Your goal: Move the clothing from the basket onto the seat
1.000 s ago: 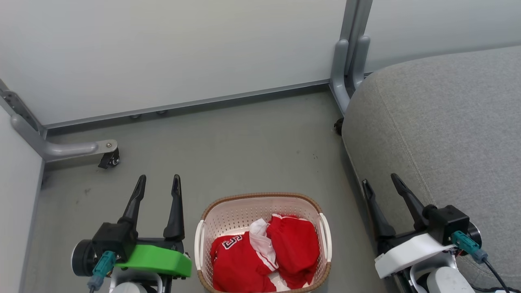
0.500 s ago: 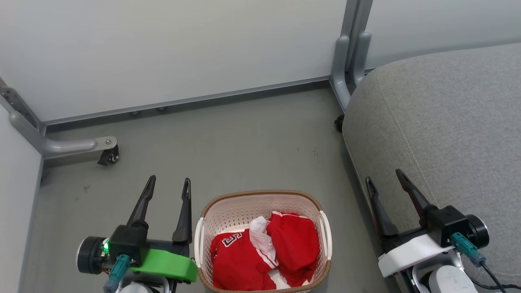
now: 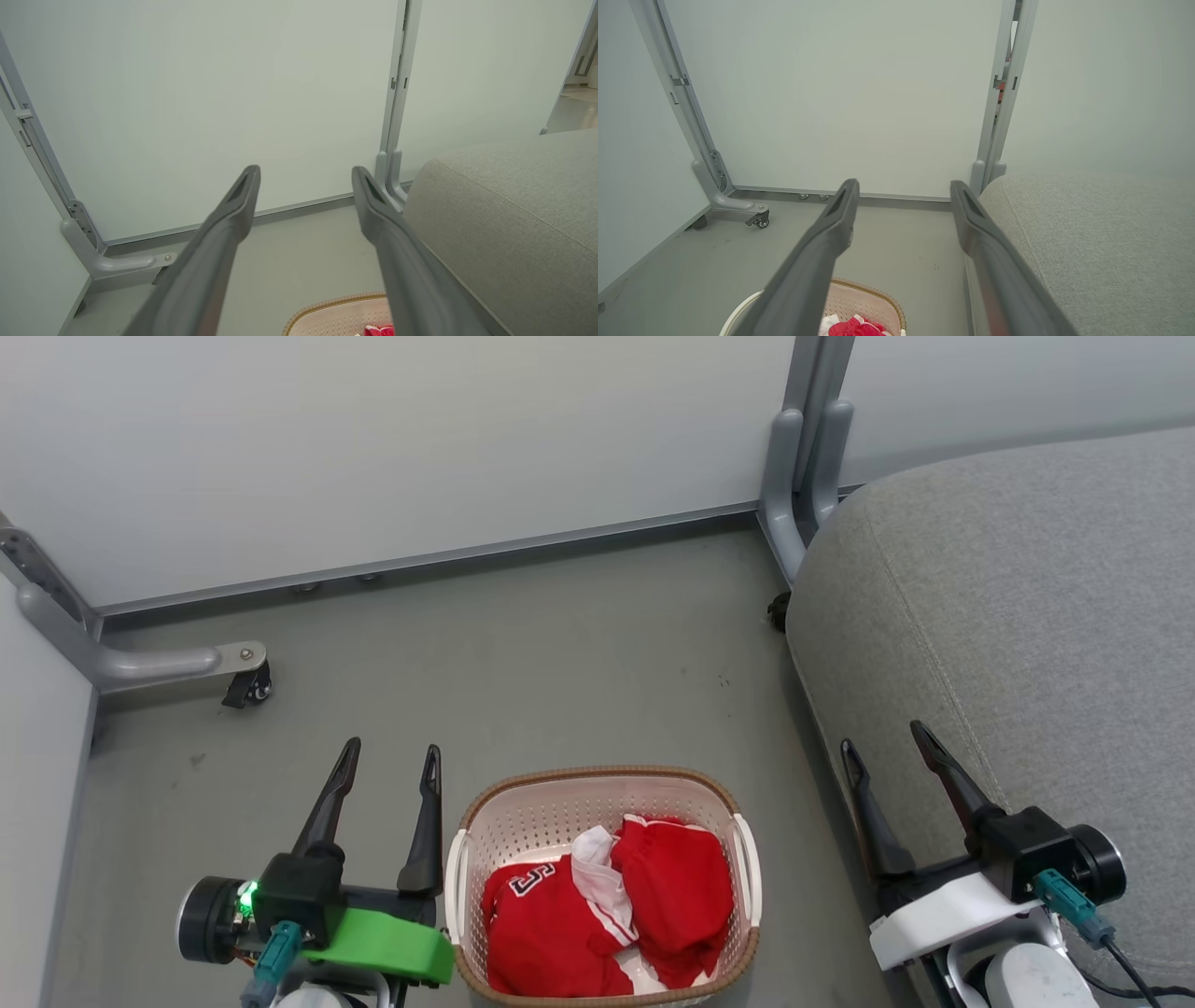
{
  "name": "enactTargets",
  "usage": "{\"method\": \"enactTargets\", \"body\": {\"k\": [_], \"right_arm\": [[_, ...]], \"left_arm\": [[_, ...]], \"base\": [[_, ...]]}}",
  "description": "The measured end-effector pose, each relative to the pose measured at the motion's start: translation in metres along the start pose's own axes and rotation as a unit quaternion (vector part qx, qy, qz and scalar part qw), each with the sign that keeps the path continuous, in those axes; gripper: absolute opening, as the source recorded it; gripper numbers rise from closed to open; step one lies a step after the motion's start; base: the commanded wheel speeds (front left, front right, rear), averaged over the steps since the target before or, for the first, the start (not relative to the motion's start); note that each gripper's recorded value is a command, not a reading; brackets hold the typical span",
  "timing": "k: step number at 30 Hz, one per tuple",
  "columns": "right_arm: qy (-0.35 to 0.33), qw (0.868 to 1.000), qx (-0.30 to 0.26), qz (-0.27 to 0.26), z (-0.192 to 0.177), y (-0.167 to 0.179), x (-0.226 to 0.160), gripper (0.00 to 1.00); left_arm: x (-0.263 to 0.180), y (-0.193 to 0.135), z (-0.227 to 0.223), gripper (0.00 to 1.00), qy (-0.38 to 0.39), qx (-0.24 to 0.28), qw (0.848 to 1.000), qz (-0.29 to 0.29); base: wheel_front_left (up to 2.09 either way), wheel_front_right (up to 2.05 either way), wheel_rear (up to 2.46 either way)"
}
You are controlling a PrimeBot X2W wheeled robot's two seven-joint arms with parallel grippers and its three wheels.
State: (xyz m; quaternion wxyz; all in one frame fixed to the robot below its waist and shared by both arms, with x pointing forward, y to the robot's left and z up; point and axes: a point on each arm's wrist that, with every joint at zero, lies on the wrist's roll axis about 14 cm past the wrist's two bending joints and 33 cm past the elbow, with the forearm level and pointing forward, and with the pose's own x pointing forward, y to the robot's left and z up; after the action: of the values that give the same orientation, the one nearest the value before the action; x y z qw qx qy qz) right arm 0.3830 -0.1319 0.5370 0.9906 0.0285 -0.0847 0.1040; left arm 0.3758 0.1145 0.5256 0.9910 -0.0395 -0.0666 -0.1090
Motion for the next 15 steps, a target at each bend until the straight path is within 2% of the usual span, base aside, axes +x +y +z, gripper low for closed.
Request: {"method": "enactTargets", "body": {"k": [7,15], "right_arm": [[0.004,1.0,0.0,-0.001,-0.003,-0.001,0.002,1.0],[0.006,1.0,-0.001,-0.001,-0.01,-0.006,0.019,1.0]], "left_arm": [[0.001,0.001,-0.007,1.0,0.01,-0.001,1.0,0.002],[0.008,0.004,-0.038,1.0,0.053,-0.016,0.998,0.002]], "base": [[0.0,0.0,0.0],[0.0,0.0,0.0]]}}
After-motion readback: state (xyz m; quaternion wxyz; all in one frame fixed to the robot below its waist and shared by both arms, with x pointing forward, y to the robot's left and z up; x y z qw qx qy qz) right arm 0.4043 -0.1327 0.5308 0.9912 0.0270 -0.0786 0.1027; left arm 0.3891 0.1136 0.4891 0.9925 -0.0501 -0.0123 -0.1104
